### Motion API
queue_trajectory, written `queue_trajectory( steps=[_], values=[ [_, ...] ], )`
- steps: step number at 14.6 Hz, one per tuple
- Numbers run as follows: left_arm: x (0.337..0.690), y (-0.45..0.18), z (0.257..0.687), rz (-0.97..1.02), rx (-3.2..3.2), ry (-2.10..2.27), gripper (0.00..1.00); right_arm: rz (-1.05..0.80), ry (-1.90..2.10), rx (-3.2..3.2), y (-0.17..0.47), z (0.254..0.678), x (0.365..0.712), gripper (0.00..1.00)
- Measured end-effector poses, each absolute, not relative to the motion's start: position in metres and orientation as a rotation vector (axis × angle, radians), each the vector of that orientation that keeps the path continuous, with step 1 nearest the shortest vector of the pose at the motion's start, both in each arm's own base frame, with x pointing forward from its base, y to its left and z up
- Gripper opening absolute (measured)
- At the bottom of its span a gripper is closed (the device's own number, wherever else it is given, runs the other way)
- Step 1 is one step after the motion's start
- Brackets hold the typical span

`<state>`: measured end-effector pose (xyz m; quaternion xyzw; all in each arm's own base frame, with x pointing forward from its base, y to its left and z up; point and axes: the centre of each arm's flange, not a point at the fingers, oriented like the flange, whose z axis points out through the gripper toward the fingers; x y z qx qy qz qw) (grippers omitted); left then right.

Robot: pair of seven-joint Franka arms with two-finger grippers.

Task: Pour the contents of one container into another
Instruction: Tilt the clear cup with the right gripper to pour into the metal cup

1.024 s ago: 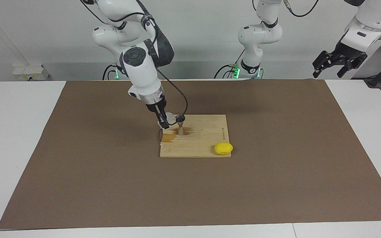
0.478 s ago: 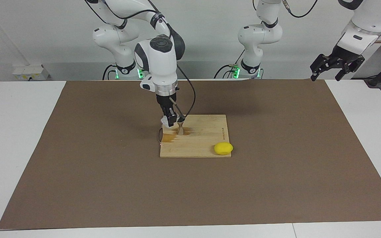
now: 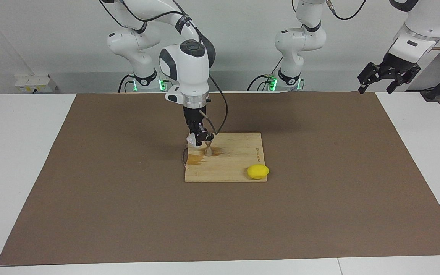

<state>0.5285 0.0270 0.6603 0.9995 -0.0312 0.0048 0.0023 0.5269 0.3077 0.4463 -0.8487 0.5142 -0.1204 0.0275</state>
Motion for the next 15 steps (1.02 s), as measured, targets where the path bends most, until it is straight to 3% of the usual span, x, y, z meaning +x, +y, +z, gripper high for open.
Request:
queue_trajectory(
  steps=[15],
  values=[
    [0.528, 0.025, 0.660, 0.013, 3.136, -0.054, 1.00, -0.665, 1.388, -2.797, 0.327, 0.431, 0.496, 0.50]
  ],
)
